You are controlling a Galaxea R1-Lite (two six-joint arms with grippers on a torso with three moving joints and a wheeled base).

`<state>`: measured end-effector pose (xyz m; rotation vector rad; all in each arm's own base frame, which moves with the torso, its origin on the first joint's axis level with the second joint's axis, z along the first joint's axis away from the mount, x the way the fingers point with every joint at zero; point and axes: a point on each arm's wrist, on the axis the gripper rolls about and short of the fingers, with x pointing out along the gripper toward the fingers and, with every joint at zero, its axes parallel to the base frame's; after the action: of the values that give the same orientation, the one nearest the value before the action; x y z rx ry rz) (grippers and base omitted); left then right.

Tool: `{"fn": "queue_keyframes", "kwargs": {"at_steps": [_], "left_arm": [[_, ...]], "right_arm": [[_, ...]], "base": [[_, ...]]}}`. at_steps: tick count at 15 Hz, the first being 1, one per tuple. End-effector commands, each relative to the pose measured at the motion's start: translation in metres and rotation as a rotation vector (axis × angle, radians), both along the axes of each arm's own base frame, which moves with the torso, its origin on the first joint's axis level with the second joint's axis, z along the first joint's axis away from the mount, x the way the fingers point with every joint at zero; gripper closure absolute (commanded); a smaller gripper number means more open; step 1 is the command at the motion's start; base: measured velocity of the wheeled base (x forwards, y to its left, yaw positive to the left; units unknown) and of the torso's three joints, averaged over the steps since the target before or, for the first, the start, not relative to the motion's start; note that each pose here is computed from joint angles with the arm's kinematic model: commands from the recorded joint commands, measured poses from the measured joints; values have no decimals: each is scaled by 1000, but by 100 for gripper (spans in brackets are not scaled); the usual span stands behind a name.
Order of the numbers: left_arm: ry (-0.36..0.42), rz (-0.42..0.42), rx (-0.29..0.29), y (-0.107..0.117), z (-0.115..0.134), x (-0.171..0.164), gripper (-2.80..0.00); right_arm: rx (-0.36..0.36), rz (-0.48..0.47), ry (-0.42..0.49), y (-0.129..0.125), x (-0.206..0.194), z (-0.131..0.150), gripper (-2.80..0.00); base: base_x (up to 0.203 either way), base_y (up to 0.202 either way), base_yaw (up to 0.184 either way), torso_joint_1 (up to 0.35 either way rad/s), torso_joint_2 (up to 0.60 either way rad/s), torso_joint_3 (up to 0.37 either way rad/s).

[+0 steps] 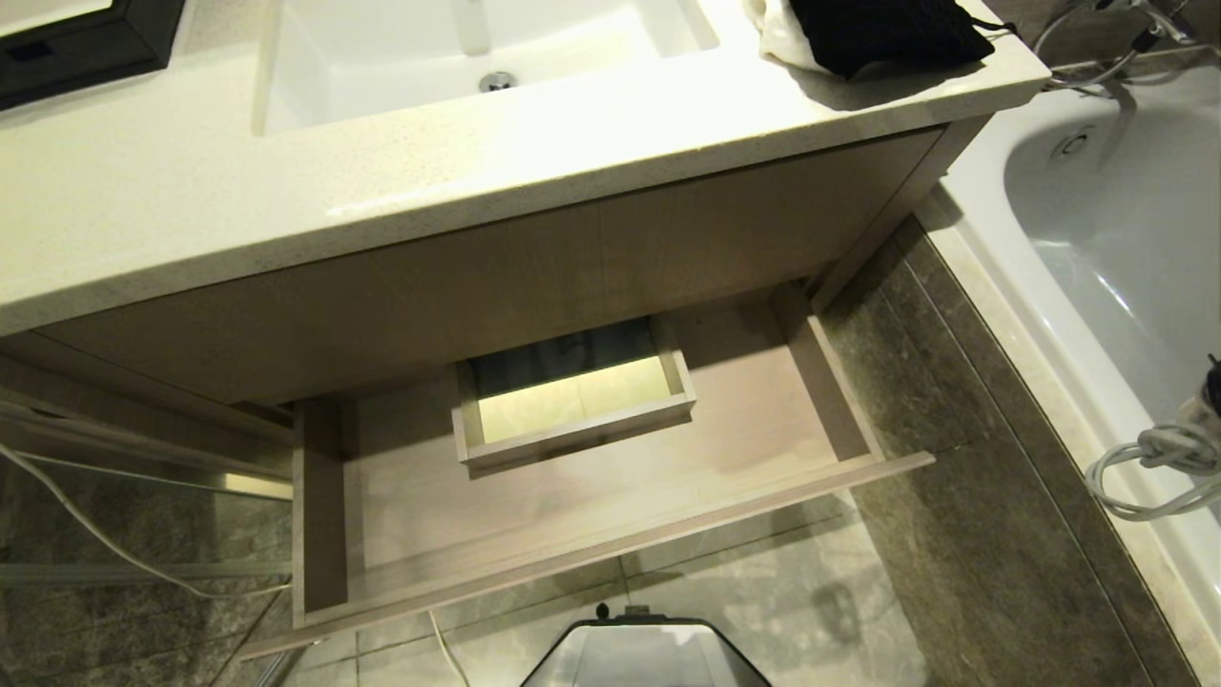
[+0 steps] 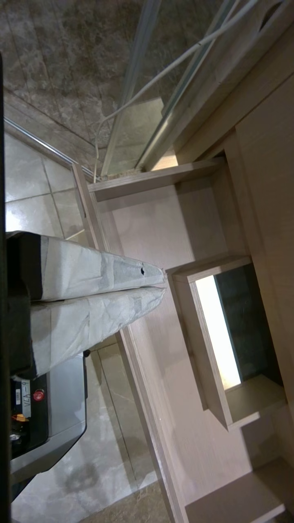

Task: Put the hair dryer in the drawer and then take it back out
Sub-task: Place it on the countertop

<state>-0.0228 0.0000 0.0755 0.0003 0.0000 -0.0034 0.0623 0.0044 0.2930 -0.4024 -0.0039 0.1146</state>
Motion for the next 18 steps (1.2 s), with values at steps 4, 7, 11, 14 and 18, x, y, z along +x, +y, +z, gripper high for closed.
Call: {"fn": "queue_keyframes", "kwargs": {"at_steps": [4, 7, 11, 14, 18], "left_arm": [[0, 0, 0, 0, 0, 0, 0], [2, 0, 0, 0, 0, 0, 0], [2, 0, 0, 0, 0, 0, 0], [2, 0, 0, 0, 0, 0, 0], [2, 0, 0, 0, 0, 0, 0]], "right_arm": [[1, -37, -36, -1, -1, -2, 0], [1, -37, -34, -1, -1, -2, 0], [1, -36, -33, -1, 0, -2, 0], [1, -36, -36, -1, -1, -2, 0], [1, -28, -36, 0, 0, -2, 0]], "base": [[0, 0, 0, 0, 0, 0], [6, -8, 115, 0, 5, 2], [1, -8, 174, 4, 4, 4], [1, -7, 172, 3, 5, 3], [2, -9, 171, 2, 3, 2]]}}
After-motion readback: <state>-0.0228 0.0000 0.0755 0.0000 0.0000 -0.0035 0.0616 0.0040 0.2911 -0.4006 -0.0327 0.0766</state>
